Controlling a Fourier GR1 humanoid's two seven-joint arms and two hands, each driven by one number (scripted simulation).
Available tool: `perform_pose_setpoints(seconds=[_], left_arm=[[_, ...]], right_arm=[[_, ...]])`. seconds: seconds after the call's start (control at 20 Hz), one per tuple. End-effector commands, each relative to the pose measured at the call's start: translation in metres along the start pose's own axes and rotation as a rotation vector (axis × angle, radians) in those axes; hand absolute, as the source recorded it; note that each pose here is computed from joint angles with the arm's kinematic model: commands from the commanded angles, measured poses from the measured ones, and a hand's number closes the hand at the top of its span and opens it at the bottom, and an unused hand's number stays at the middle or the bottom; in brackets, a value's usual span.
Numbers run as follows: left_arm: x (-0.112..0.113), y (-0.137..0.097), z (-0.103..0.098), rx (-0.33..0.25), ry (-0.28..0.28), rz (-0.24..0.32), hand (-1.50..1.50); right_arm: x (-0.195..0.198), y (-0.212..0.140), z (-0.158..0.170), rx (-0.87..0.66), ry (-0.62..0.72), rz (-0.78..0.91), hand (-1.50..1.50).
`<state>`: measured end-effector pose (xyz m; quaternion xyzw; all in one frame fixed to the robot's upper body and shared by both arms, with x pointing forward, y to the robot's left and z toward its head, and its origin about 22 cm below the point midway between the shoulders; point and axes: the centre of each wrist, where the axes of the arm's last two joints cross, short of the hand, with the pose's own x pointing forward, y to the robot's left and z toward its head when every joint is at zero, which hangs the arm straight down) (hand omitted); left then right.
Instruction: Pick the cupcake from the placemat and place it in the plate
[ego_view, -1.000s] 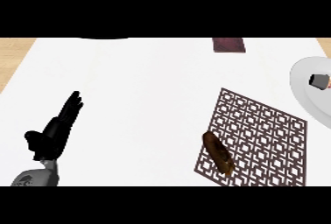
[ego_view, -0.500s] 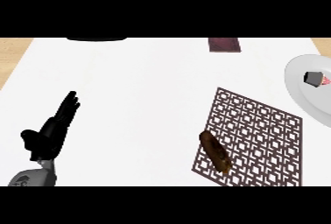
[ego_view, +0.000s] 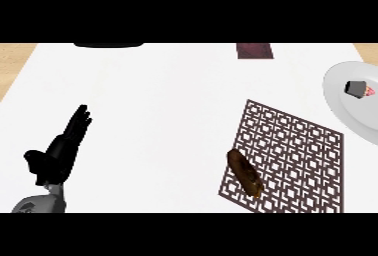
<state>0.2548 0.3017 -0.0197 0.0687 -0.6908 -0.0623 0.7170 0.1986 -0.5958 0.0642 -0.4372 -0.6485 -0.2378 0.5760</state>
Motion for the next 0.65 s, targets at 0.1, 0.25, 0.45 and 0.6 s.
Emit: perform_pose_setpoints(seconds=[0.1, 0.25, 0.45, 0.6], left_arm=[[0.011, -0.009, 0.008, 0.000, -0.011, -0.005, 0.00], [-0.001, 0.008, 0.005, -0.024, -0.003, -0.008, 0.00], [0.007, 0.007, -0.009, -0.010, 0.003, -0.001, 0.00], [-0.004, 0.008, 0.002, -0.016, 0.006, 0.001, 0.00]], right_arm=[[-0.032, -0.054, 0.028, 0.064, -0.026, 0.014, -1.50], [-0.044, -0.056, 0.039, 0.088, -0.027, 0.036, -1.50], [-0.044, -0.069, 0.041, 0.085, -0.025, 0.051, -1.50], [-0.037, -0.092, 0.040, 0.059, -0.061, 0.073, -1.50]])
